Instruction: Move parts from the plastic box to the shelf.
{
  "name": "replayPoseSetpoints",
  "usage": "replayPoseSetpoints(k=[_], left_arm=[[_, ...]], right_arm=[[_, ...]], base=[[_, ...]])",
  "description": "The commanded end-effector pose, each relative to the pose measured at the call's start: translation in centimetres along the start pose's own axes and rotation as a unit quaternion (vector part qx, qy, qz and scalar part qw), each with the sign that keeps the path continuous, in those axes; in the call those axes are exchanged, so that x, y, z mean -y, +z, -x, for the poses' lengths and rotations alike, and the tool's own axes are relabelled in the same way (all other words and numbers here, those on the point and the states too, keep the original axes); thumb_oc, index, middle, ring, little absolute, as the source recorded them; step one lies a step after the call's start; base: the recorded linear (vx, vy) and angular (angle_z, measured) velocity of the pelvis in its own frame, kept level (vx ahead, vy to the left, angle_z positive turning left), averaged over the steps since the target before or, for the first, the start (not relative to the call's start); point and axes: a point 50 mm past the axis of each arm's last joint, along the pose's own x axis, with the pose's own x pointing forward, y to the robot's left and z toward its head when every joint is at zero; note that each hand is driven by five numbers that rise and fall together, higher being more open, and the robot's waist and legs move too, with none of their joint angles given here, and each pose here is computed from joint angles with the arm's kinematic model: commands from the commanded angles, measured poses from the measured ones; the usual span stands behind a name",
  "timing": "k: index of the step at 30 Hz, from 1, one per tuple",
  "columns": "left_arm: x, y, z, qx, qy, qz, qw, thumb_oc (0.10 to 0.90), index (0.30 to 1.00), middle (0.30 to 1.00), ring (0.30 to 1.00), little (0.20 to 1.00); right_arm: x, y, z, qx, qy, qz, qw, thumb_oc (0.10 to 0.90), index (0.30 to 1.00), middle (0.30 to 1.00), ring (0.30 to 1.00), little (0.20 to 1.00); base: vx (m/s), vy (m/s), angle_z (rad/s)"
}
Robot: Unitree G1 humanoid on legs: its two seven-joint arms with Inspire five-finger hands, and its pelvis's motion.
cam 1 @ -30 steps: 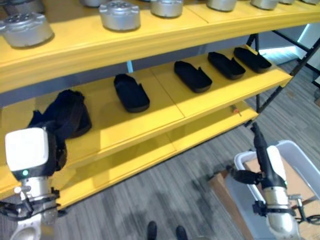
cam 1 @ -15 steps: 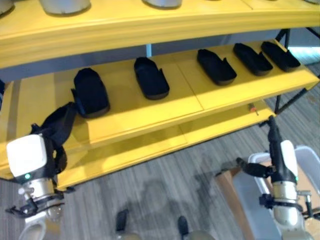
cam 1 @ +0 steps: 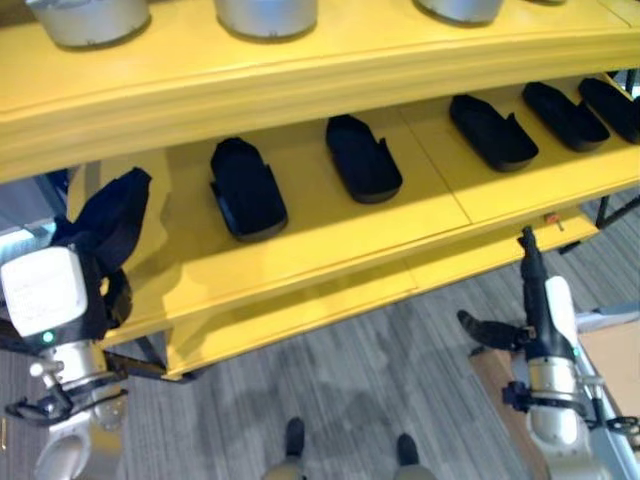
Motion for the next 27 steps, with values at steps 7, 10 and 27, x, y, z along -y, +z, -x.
replayPoseSetpoints(k=[7,10,27], left_arm=[[-6.5,0.9,-4.0,0.058,0.193,-0.018,0.979,0.4,0.3,0.3,0.3,0.3],[-6.7,0.8,-4.1,0.057,0.195,-0.019,0.979,0.4,0.3,0.3,0.3,0.3],[-4.6,3.2,-3.1,0.072,0.143,0.038,0.986,0.4,0.3,0.3,0.3,0.3]], right_arm=[[0.9,4.3,-3.2,0.137,-0.026,0.002,0.99,0.9,1.0,1.0,1.0,1.0],[0.4,4.6,-3.5,0.142,-0.021,-0.006,0.99,0.9,1.0,1.0,1.0,1.0],[1.5,3.7,-2.2,0.129,-0.016,0.019,0.991,0.9,1.0,1.0,1.0,1.0]], base=[[0.0,0.192,-0.19],[-0.03,0.108,-0.25],[0.05,-0.034,0.15]])
